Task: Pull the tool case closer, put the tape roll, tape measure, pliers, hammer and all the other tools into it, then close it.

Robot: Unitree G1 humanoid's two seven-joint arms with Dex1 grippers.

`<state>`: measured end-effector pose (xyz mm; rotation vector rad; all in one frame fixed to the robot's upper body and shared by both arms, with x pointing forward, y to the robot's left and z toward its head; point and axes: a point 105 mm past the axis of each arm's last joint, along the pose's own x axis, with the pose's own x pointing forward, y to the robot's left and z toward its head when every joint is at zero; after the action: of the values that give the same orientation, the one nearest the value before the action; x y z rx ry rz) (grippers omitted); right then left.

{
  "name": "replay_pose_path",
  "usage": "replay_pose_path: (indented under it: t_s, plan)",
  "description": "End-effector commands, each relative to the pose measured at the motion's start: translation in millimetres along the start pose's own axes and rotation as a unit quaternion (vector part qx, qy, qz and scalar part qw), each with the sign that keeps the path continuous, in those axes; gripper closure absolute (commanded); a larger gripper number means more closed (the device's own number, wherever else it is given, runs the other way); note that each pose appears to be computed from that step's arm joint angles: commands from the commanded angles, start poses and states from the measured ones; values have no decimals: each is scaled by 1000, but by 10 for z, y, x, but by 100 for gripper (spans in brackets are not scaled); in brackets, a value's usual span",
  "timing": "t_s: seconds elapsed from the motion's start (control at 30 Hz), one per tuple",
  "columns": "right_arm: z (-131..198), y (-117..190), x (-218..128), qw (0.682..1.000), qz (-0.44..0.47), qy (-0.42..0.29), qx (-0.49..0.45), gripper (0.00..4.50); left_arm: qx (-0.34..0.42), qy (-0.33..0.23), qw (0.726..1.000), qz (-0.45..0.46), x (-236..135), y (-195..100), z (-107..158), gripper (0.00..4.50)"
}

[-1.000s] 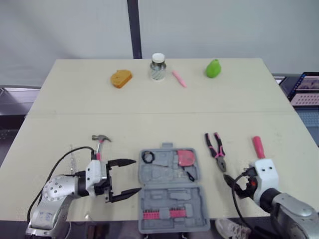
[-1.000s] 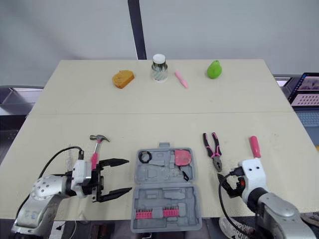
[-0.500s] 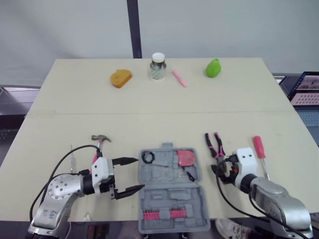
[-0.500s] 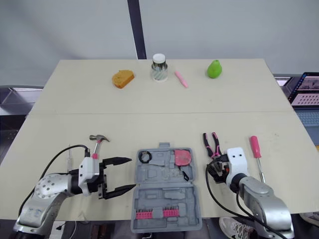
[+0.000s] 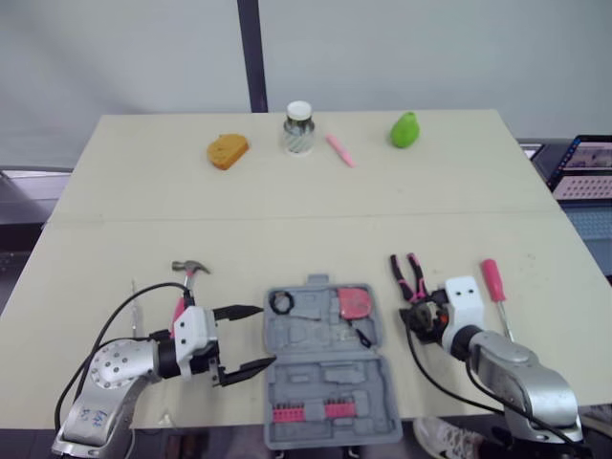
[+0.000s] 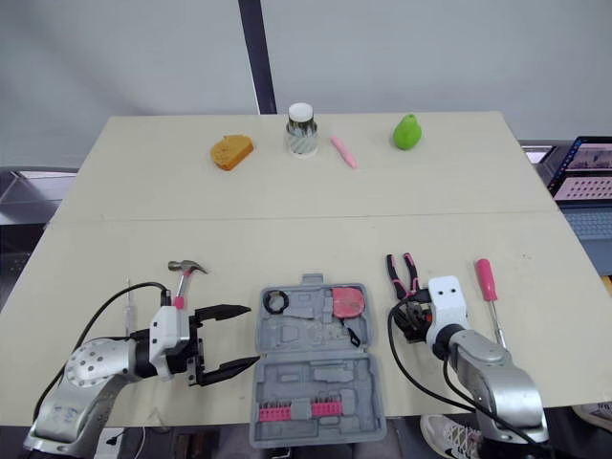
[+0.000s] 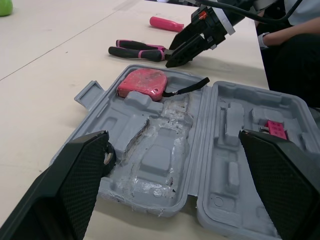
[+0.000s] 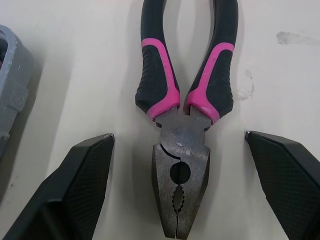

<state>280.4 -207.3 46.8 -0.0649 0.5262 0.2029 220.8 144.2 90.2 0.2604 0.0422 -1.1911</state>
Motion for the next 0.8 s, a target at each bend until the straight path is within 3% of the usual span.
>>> replay_pose_path:
  t_s: [0.03,0.2,0.23,0.47,0.67,0.8]
  plan:
    - [-34,-28,-7,1000,-10,5,0,91,22,-6,1000,-1,4,-11,79,0]
    - [-18,-19,10,1000,-10,2,-2,336,24,-6,1000,-2,12,-13,76,0]
    - [-16,-19,14,1000,-10,1,-2,354,24,-7,1000,-3,13,-12,75,0]
    - [54,-78,17,1000,-17,-8,1,353,27,-11,1000,-4,22,2,80,0]
    - [341,-139,-108,998,-21,-49,-18,353,14,-33,999,18,43,75,132,0]
    - [535,-29,-269,994,41,-60,-77,353,6,-36,999,38,-24,197,191,0]
